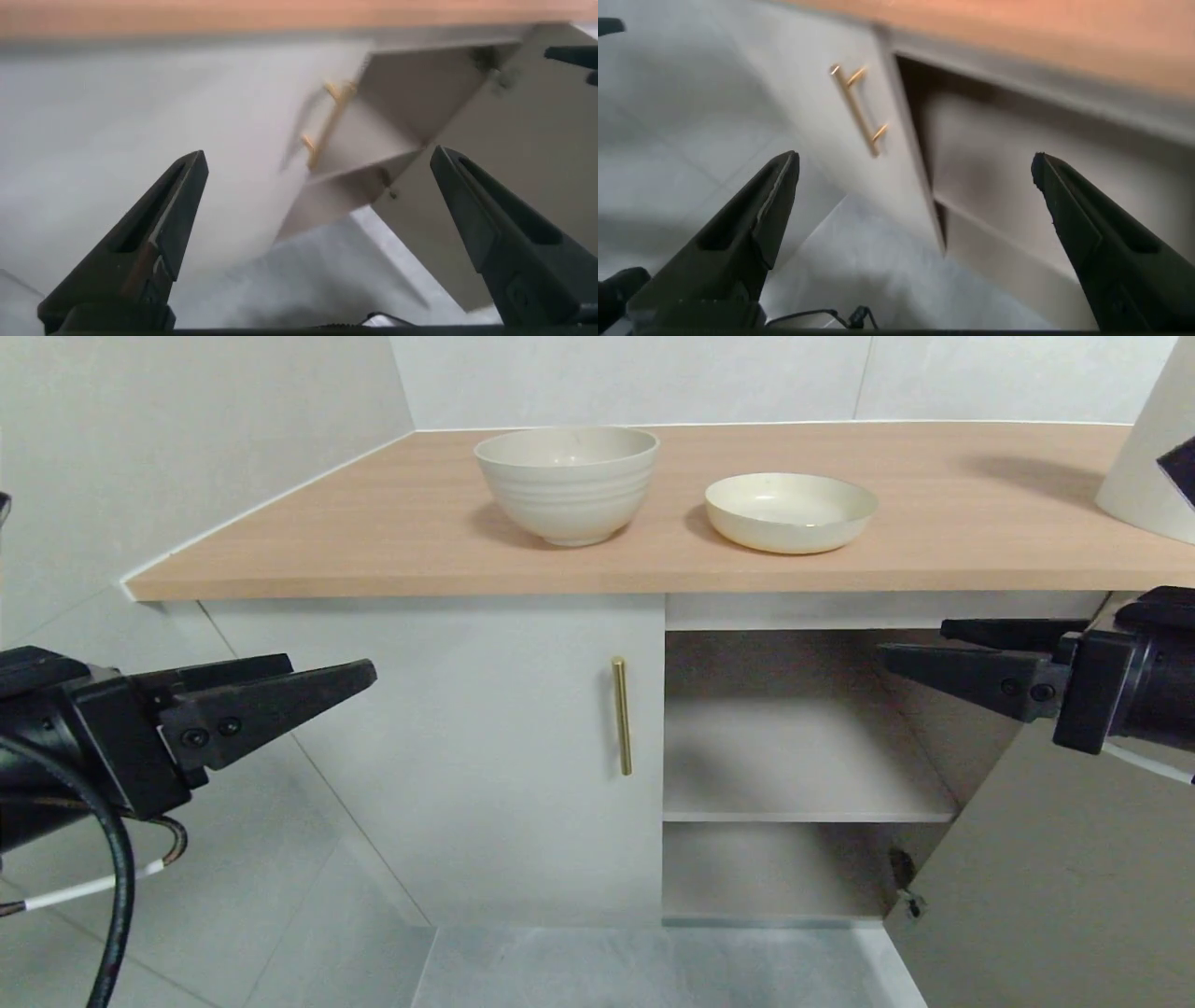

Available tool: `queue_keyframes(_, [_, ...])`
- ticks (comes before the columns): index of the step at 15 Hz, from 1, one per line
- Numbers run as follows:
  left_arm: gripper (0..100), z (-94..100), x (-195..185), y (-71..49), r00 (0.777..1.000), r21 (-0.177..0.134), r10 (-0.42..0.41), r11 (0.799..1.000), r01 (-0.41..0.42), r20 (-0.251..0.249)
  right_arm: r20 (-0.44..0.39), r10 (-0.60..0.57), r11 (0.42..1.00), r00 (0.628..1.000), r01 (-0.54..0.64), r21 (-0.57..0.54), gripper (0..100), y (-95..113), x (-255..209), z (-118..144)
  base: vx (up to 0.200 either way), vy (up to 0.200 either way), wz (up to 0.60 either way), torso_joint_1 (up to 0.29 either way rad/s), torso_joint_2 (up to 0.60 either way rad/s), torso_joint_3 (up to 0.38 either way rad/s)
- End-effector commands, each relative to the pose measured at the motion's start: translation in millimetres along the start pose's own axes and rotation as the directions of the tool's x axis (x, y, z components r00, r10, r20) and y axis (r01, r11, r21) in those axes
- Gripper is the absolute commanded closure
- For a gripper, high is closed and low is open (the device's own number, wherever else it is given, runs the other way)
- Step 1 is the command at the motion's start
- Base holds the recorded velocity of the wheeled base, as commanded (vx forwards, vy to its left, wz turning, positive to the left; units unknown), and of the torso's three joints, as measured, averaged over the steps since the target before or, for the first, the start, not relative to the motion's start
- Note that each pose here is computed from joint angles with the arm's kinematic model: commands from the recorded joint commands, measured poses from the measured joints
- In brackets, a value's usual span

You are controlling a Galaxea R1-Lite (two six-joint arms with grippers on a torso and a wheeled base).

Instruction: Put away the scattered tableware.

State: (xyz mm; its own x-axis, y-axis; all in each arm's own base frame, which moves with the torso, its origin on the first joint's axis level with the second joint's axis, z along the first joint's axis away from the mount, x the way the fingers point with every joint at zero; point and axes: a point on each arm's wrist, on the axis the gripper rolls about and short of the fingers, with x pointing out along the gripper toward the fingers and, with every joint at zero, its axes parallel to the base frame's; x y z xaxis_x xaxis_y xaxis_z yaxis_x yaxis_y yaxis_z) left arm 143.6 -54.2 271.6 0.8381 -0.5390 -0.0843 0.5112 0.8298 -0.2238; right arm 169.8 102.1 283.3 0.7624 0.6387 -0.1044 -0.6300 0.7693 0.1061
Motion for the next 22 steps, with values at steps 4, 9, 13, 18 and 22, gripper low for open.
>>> queue_keyframes(4, [0,-1.1,0.2,0.2,1.000,-0.001,-0.001,1.000,0.001,-0.004,-0.008,0.022,1.000,1.000,-0.022,-0.006,0,1.2,-4.7,-4.9,0.000,0.000,0.00,0.000,0.00,0.000])
queue_keyframes(9, [0,-1.8,1.5,0.7,1.000,-0.003,0.000,1.000,0.000,-0.009,0.001,0.088,0.996,0.996,-0.088,-0.011,0,4.1,-12.6,-4.3,0.000,0.000,0.00,0.000,0.00,0.000])
queue_keyframes(13, [0,-2.3,2.7,1.1,1.000,-0.004,0.000,1.000,0.000,-0.014,-0.008,0.089,0.996,0.996,-0.089,-0.008,0,3.7,-11.1,-6.0,0.000,0.000,0.00,0.047,-0.21,-0.204])
queue_keyframes(18, [0,-6.3,11.5,3.9,0.999,-0.010,0.004,1.000,-0.005,-0.045,-0.016,0.088,0.996,0.996,-0.088,-0.006,0,2.9,-7.2,-7.1,0.000,0.000,0.00,0.167,-0.50,-0.297])
queue_keyframes(22, [0,-7.5,14.4,4.6,0.999,-0.012,0.005,1.000,-0.005,-0.054,-0.025,0.085,0.996,0.996,-0.086,-0.004,0,1.9,-2.3,-8.4,0.000,0.000,0.00,0.182,-0.47,-0.288])
